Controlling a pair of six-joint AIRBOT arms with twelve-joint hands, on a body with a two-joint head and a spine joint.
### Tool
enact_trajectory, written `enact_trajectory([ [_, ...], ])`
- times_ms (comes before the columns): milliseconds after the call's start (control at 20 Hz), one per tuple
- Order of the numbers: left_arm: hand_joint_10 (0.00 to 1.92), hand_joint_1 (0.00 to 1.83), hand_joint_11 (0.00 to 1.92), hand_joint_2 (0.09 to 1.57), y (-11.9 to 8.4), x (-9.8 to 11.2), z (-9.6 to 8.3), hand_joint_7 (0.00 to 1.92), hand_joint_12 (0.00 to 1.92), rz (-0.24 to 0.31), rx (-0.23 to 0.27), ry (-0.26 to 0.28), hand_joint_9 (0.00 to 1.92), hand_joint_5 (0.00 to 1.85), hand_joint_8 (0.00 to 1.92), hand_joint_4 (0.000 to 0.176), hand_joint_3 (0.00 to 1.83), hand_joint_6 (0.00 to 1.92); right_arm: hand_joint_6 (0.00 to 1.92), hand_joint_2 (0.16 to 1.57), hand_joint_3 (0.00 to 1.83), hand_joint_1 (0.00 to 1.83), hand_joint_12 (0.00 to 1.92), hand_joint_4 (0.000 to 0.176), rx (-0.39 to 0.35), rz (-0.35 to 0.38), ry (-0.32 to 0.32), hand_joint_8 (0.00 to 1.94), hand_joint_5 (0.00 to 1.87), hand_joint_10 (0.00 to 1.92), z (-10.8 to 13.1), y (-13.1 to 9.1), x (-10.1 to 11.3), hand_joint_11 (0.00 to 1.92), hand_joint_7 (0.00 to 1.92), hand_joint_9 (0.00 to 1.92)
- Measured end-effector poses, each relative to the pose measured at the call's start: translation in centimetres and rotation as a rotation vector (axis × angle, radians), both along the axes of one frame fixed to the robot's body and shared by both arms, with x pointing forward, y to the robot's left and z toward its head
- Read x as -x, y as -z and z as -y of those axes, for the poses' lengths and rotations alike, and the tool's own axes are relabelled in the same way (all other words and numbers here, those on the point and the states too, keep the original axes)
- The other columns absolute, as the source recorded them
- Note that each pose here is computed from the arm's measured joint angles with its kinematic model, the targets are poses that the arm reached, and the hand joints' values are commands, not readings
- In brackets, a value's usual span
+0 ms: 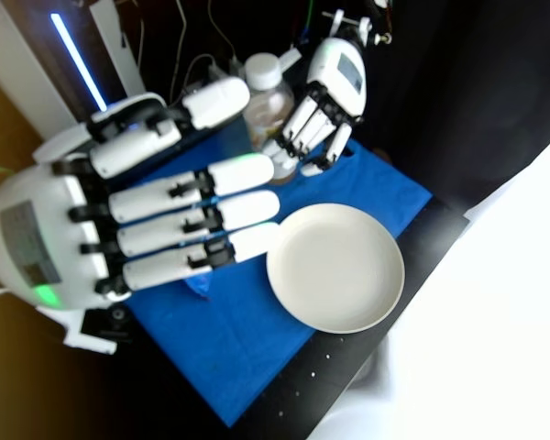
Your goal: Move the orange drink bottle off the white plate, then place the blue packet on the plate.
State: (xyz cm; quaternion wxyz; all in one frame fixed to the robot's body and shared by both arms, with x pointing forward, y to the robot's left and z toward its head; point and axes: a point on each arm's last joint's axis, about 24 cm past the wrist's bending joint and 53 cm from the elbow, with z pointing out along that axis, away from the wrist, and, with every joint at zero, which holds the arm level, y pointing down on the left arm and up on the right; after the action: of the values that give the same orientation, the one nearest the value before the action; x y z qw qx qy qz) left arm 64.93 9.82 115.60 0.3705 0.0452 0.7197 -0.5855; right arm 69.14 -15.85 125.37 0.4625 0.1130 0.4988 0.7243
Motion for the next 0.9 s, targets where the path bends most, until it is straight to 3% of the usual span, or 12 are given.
enact_trajectory([
  [250, 0.0, 1.2, 0.3, 1.22, 0.5, -0.1, 0.0, 0.93, 1.17, -0.013, 0.01, -0.013, 1.05, 0.64, 1.16, 0.0, 0.0, 1.38, 0.0, 0.95, 0.0, 0.52, 0.25, 0.176, 0.001, 0.0, -0.003, 0.0, 0.05, 0.0, -0.1, 0.1, 0.0, 0.0, 0.08, 0.03],
  [350, 0.01, 1.18, 0.38, 1.22, 0.6, -0.1, 0.0, 0.88, 1.25, -0.014, 0.01, -0.014, 1.06, 0.68, 1.26, 0.0, 0.0, 1.31, 0.0, 0.96, 0.0, 0.52, 0.23, 0.176, -0.002, -0.001, 0.0, 0.0, 0.04, 0.0, -0.1, 0.0, 0.0, 0.0, 0.07, 0.03],
  [500, 0.02, 1.2, 0.4, 1.2, 1.1, 0.0, -0.1, 0.9, 1.25, -0.025, 0.01, -0.018, 1.07, 0.73, 1.25, 0.0, 0.0, 1.23, 0.0, 0.99, 0.01, 0.5, 0.2, 0.168, -0.002, -0.002, -0.001, 0.0, 0.02, 0.0, -0.1, 0.1, 0.0, 0.0, 0.05, 0.02],
  [550, 0.01, 1.19, 0.39, 1.2, 1.4, 0.0, -0.1, 0.9, 1.18, -0.034, 0.009, -0.02, 1.06, 0.73, 1.26, 0.0, 0.0, 1.24, 0.0, 0.98, 0.0, 0.51, 0.21, 0.174, -0.004, -0.002, -0.002, 0.0, 0.02, 0.0, -0.2, 0.1, 0.0, 0.01, 0.05, 0.03],
  [700, 0.0, 1.18, 0.38, 1.21, 1.5, 0.1, 0.1, 0.89, 0.93, -0.04, 0.017, -0.02, 0.91, 0.69, 1.18, 0.0, 0.0, 1.36, 0.0, 0.99, 0.0, 0.49, 0.23, 0.166, -0.003, -0.003, -0.004, 0.0, 0.03, 0.0, -0.3, 0.2, 0.0, 0.04, 0.05, 0.04],
  [750, 0.01, 1.06, 0.31, 1.14, 1.5, 0.1, 0.1, 0.79, 1.03, -0.039, 0.017, -0.02, 0.86, 0.66, 0.54, 0.0, 0.0, 0.58, 0.01, 0.98, 0.0, 0.49, 0.23, 0.174, -0.003, -0.003, -0.004, 0.0, 0.03, 0.0, -0.3, 0.1, 0.0, 0.03, 0.06, 0.04],
  [800, 0.01, 1.0, 0.24, 1.09, 1.7, 0.1, 0.0, 0.79, 1.11, -0.042, 0.016, -0.021, 0.78, 0.69, 0.2, 0.0, 0.0, 0.2, 0.0, 0.96, 0.0, 0.5, 0.24, 0.176, -0.004, -0.004, -0.003, 0.0, 0.04, 0.0, -0.2, 0.1, 0.0, 0.03, 0.04, 0.04],
  [900, 0.0, 0.93, 0.14, 1.04, 1.5, 0.2, 0.0, 0.71, 1.01, -0.047, 0.028, -0.018, 0.62, 0.69, 0.01, 0.0, 0.0, 0.02, 0.0, 0.94, 0.0, 0.51, 0.25, 0.176, -0.005, -0.004, -0.003, 0.0, 0.03, 0.0, -0.2, 0.1, 0.0, 0.03, 0.03, 0.03],
])
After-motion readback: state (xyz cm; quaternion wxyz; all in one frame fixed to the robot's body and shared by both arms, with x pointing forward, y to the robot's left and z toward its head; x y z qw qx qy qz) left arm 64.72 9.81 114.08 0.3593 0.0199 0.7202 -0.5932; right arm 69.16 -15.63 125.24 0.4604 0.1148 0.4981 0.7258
